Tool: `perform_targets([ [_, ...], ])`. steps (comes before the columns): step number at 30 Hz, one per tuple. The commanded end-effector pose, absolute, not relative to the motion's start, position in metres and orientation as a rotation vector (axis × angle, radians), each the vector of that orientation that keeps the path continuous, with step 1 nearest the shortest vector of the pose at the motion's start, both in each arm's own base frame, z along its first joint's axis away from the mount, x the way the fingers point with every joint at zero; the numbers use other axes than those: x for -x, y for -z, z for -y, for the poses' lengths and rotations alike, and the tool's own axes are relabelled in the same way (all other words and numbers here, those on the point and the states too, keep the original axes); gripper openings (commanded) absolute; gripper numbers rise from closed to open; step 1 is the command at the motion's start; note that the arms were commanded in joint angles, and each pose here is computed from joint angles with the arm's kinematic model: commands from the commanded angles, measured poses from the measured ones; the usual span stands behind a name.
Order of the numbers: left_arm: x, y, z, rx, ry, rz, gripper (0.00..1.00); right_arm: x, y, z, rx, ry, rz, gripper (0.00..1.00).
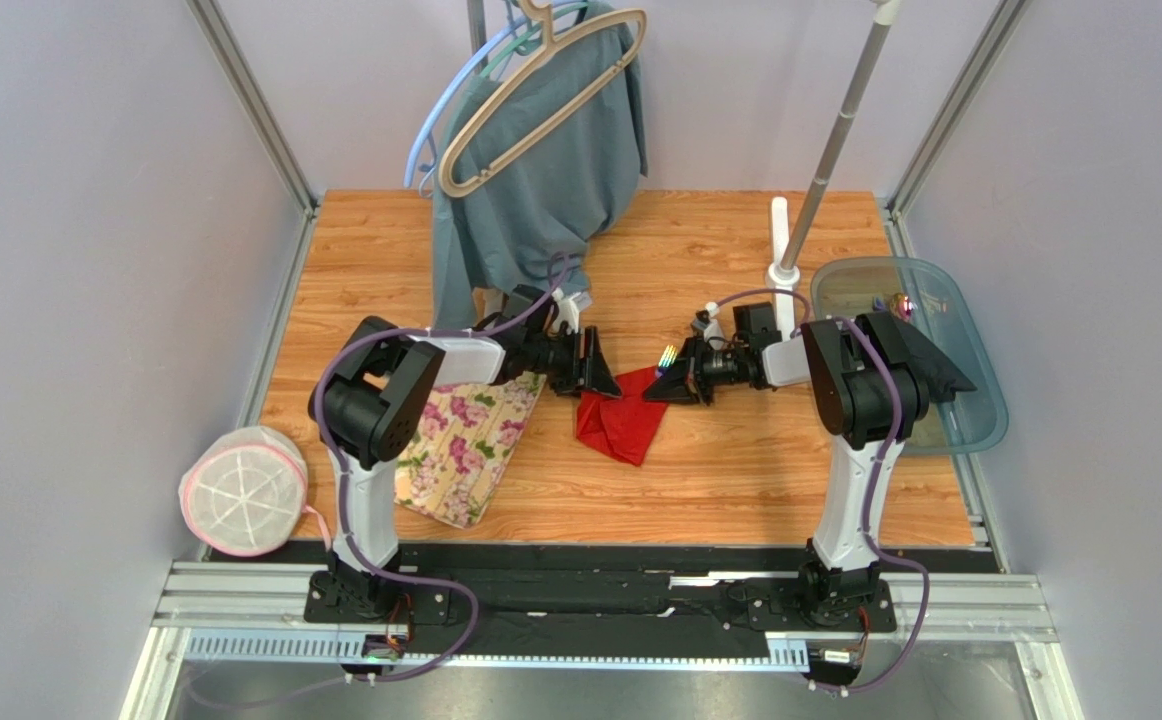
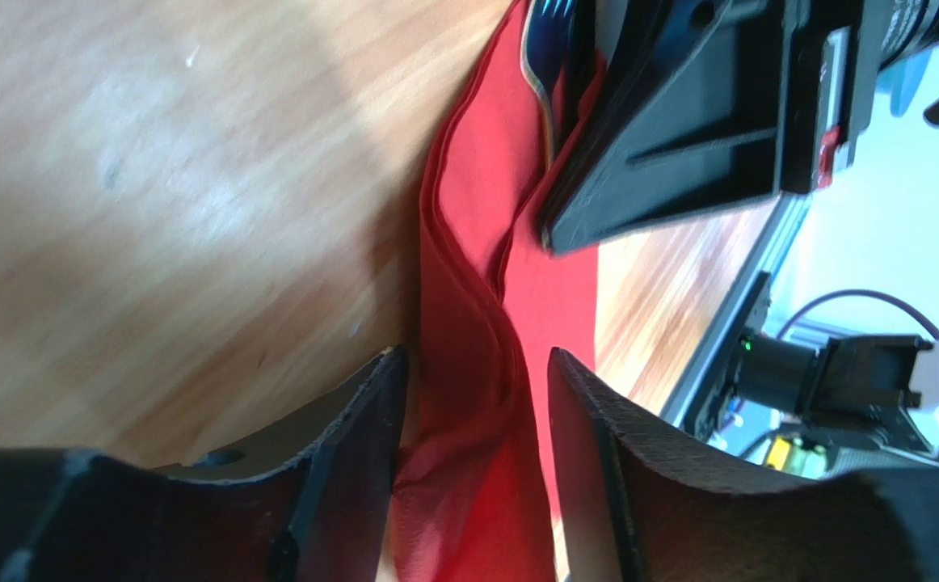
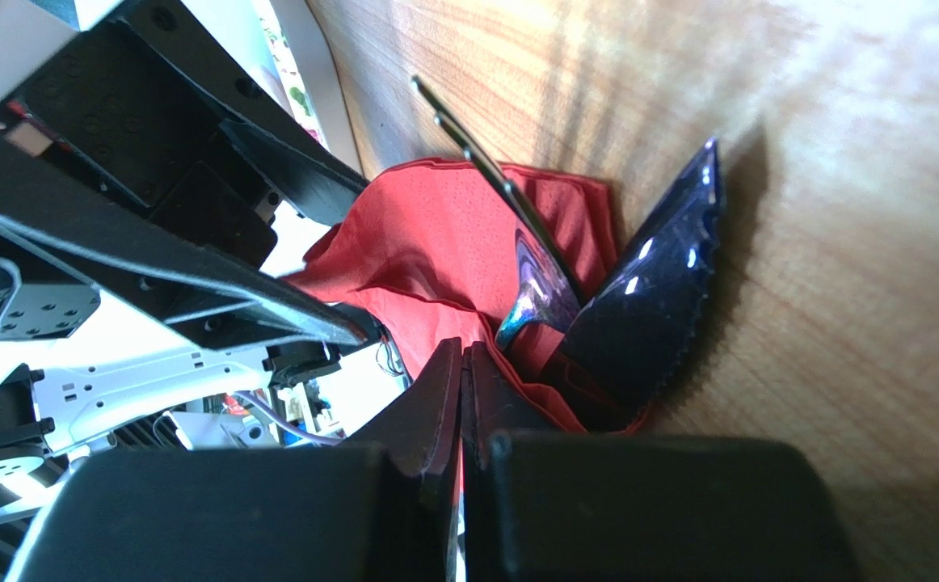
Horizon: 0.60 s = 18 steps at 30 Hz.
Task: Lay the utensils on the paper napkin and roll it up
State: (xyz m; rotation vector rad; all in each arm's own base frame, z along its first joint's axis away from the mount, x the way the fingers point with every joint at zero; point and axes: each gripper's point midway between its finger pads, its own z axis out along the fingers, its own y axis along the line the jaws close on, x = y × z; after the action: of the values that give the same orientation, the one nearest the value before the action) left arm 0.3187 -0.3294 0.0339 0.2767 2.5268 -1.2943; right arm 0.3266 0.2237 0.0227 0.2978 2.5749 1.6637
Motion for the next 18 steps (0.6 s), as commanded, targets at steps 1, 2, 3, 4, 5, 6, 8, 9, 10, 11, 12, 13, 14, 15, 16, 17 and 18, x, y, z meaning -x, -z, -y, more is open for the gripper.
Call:
perform_targets([
  [1,-0.304,-0.020,0.295,-0.208,1.231,-2.624,0.55,-0.321,0.023,-0.211,-0.393,-1.440,-2.698,0.00],
  [2,-0.304,-0.026,0.291,-0.207,1.227,-2.609,0.54,-0.321,0.022,-0.211,-0.391,-1.439,-2.698,0.00],
  [3,-0.301,-0.025,0.287,-0.200,1.217,-2.624,0.53,-0.320,0.023,-0.211,-0.390,-1.439,-2.701,0.00],
  [4,-0.301,-0.029,0.284,-0.205,1.221,-2.610,0.51,-0.321,0.023,-0.211,-0.388,-1.436,-2.700,0.00],
  [5,-0.301,-0.030,0.283,-0.206,1.222,-2.606,0.50,-0.321,0.022,-0.211,-0.385,-1.436,-2.700,0.00],
  [6,-0.300,-0.030,0.281,-0.203,1.220,-2.609,0.48,-0.321,0.022,-0.212,-0.382,-1.435,-2.699,0.00],
  [8,-0.299,-0.034,0.284,-0.192,1.254,-2.600,0.41,-0.321,0.023,-0.212,-0.380,-1.431,-2.702,0.00],
  [9,-0.301,-0.036,0.286,-0.191,1.270,-2.584,0.38,-0.320,0.024,-0.213,-0.379,-1.434,-2.705,0.00],
  [10,-0.302,-0.040,0.289,-0.175,1.301,-2.577,0.34,-0.321,0.023,-0.213,-0.377,-1.434,-2.702,0.00],
  [11,-0.305,-0.045,0.291,-0.175,1.320,-2.553,0.32,-0.320,0.023,-0.214,-0.376,-1.432,-2.707,0.00],
  [12,-0.306,-0.048,0.293,-0.172,1.333,-2.543,0.32,-0.320,0.022,-0.214,-0.371,-1.432,-2.705,0.00],
  [13,-0.307,-0.050,0.294,-0.160,1.344,-2.536,0.31,-0.321,0.022,-0.215,-0.368,-1.432,-2.703,0.00],
  [14,-0.308,-0.053,0.296,-0.165,1.356,-2.529,0.31,-0.321,0.022,-0.215,-0.363,-1.425,-2.705,0.00],
  [15,-0.310,-0.056,0.297,-0.165,1.358,-2.521,0.30,-0.321,0.021,-0.214,-0.364,-1.427,-2.704,0.00],
  [16,-0.311,-0.059,0.298,-0.167,1.360,-2.515,0.26,-0.321,0.022,-0.214,-0.359,-1.423,-2.705,0.00],
  [17,-0.313,-0.062,0.298,-0.168,1.362,-2.508,0.24,-0.321,0.022,-0.214,-0.364,-1.424,-2.708,0.00],
  [18,-0.314,-0.065,0.299,-0.168,1.364,-2.500,0.23,-0.320,0.022,-0.215,-0.362,-1.423,-2.711,0.00],
])
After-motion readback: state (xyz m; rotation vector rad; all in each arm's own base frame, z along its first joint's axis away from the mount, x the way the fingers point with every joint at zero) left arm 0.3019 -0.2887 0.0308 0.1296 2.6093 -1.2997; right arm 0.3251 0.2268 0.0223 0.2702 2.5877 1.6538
